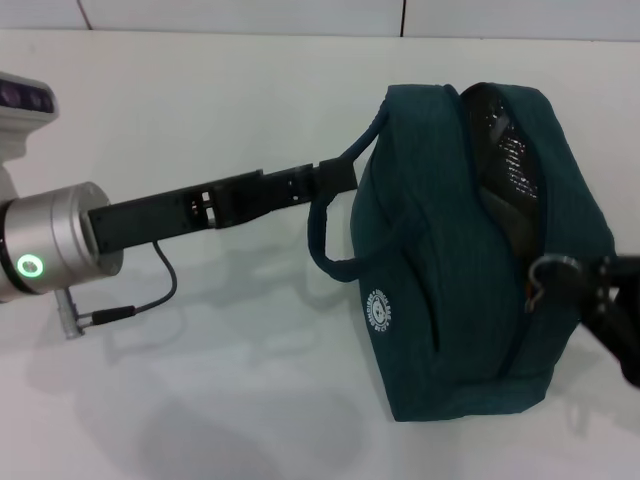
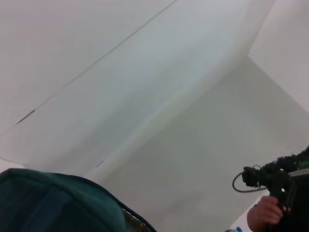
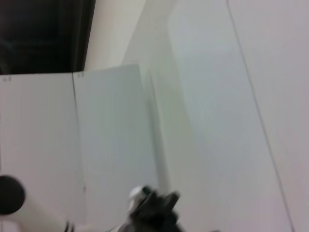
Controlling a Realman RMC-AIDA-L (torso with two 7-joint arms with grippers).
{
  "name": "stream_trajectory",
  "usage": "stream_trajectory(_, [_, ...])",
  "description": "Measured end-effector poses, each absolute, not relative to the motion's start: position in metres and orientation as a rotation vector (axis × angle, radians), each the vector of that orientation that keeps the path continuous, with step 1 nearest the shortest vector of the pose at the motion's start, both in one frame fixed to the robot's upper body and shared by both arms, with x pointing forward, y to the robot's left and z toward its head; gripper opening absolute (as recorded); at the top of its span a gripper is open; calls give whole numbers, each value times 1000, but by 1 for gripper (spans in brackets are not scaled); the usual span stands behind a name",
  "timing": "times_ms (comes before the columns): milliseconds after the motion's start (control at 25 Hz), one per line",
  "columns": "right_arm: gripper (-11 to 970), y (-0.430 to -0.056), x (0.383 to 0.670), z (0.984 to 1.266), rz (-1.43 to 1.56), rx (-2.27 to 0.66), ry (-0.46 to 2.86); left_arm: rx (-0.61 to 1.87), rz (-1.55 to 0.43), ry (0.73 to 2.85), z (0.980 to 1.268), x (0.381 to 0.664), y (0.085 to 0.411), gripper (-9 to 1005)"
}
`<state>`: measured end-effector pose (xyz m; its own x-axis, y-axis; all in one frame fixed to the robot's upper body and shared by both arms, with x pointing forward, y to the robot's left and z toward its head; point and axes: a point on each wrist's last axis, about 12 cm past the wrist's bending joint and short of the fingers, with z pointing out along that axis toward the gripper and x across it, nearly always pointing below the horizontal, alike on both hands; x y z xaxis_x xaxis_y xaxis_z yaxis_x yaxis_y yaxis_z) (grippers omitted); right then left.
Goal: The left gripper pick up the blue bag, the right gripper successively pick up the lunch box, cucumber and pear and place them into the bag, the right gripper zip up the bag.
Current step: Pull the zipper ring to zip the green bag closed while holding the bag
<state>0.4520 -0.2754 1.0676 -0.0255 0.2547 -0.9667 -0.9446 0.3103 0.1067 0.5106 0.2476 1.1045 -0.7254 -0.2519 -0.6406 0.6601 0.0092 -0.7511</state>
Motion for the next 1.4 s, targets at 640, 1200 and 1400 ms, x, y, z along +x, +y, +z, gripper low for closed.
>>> stream_trajectory(640, [17, -256, 508, 1099, 1044, -697, 1090, 533, -1682, 1551, 1094, 488, 259, 739])
stream_trajectory(1200, [17, -211, 550, 1126, 1102, -830, 1046, 514, -1426, 1547, 1069, 474, 270, 738])
stream_trajectory(1400, [17, -206, 556, 1131, 1097, -845, 1041, 494, -1345, 1578, 1059, 475, 270, 738])
